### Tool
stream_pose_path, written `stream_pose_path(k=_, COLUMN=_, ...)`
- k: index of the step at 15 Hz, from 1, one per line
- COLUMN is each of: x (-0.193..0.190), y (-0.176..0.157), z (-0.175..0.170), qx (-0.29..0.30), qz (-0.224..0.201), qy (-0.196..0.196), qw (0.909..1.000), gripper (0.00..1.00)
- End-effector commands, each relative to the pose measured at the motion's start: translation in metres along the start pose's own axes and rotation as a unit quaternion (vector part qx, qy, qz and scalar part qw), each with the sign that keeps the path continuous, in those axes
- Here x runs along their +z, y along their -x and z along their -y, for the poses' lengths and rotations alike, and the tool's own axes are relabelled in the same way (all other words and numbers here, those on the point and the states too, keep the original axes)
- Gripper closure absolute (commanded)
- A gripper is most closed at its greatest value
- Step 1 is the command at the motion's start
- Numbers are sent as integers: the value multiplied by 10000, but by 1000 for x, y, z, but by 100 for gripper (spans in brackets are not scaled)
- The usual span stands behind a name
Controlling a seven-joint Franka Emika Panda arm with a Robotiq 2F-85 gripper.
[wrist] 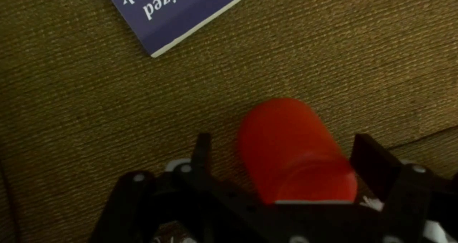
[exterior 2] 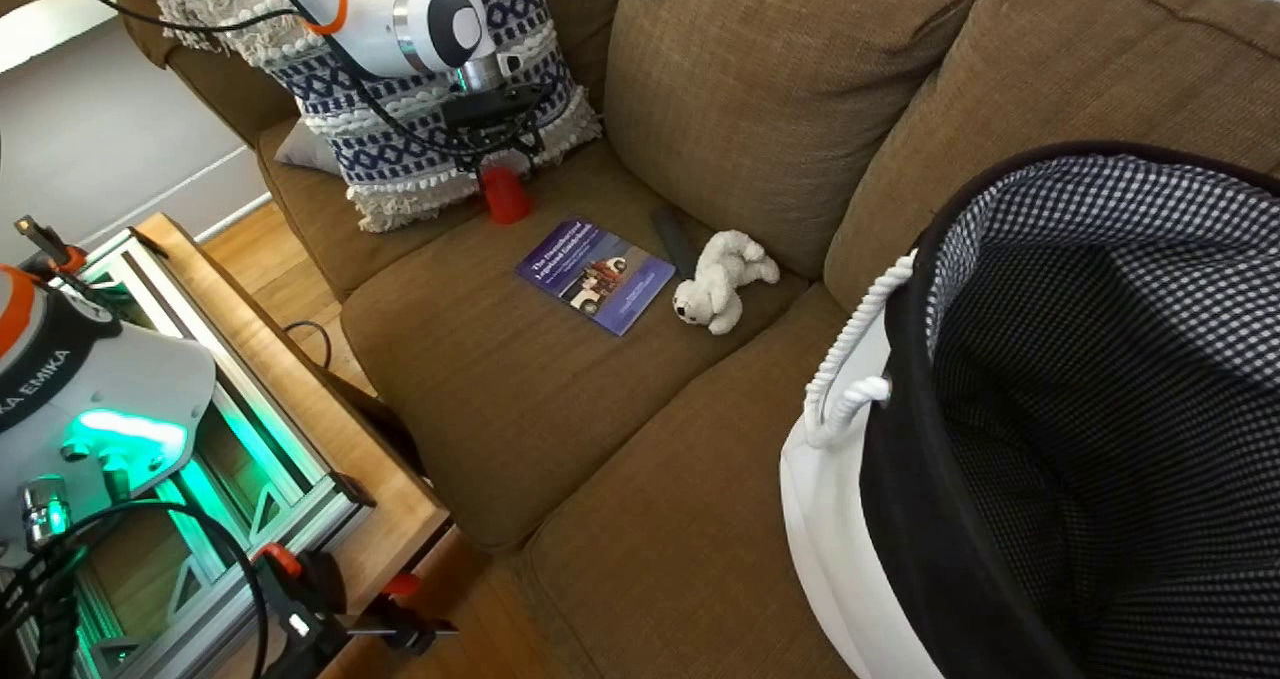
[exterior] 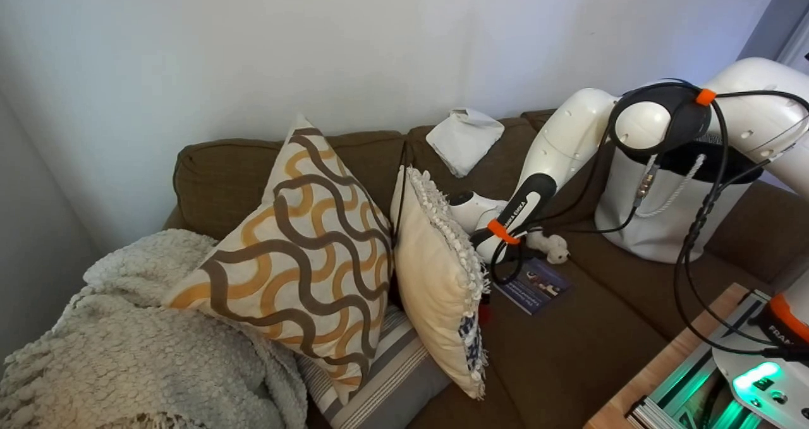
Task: Put the orange cup on top of the book
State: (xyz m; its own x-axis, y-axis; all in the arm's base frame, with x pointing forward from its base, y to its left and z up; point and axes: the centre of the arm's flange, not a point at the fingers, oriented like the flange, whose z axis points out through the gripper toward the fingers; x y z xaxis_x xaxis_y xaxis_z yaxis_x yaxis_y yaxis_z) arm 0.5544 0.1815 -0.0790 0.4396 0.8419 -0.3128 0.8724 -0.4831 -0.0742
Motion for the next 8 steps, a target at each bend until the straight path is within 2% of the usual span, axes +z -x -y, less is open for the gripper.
stream_pose_path(k=1, x=16, y=-19, z=-2, qx=-194, qz=7, qy=-164, qw=9997, gripper=0)
stream_pose_path(k=5, x=19, y=-25, z=-2, qx=-320, qz=-135, qy=-191, qw=9992, gripper=0)
stream_pose_path(k=7, x=19, y=-26, z=-3, qx=-310, qz=-128, qy=-263, qw=9991, gripper=26)
stream_pose_path(k=8, x=19, y=-26, z=-2, qx=-303, qz=-145, qy=-304, qw=9990, gripper=34)
